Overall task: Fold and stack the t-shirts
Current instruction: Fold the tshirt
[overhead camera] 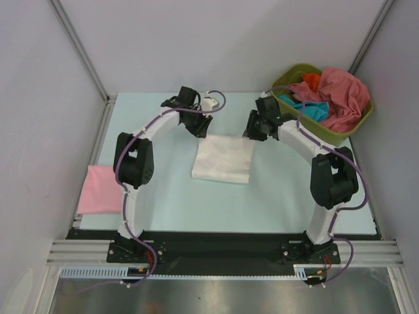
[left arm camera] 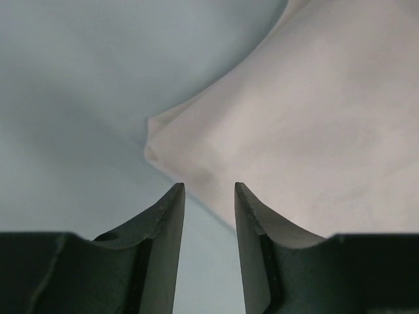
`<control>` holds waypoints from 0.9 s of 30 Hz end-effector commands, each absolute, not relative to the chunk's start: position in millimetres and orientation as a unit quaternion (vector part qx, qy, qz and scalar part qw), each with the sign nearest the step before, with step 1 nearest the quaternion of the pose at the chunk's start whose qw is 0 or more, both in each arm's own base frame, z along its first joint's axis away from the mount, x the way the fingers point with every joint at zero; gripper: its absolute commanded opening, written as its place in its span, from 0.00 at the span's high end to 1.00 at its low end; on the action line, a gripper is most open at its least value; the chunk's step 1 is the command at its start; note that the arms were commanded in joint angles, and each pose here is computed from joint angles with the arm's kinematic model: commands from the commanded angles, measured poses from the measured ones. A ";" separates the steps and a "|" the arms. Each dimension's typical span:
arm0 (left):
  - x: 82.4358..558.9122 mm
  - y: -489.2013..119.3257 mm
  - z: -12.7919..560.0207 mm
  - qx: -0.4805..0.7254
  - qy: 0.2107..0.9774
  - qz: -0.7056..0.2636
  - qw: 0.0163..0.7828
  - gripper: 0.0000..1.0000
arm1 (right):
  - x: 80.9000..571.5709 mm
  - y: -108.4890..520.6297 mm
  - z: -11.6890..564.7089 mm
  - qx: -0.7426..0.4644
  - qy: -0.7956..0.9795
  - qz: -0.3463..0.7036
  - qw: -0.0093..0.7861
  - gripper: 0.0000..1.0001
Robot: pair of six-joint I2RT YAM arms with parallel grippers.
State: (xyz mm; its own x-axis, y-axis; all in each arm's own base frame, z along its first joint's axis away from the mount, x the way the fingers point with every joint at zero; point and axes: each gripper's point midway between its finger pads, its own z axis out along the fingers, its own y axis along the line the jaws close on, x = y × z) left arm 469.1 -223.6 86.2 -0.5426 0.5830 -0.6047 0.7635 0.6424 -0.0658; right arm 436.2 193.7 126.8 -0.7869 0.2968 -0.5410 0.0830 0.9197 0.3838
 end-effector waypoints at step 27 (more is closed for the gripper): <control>384.4 -225.4 142.8 0.305 0.863 -0.247 0.317 0.45 | 363.9 242.6 153.0 0.077 0.906 0.299 0.288 0.51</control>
State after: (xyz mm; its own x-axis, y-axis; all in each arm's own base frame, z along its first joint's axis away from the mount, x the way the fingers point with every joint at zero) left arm 437.7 -209.7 131.7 -0.5881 0.4501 -0.6720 0.6622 0.7450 -0.0805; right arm 406.4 208.0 148.4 -0.7650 0.2664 -0.5863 0.0064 0.9135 0.4067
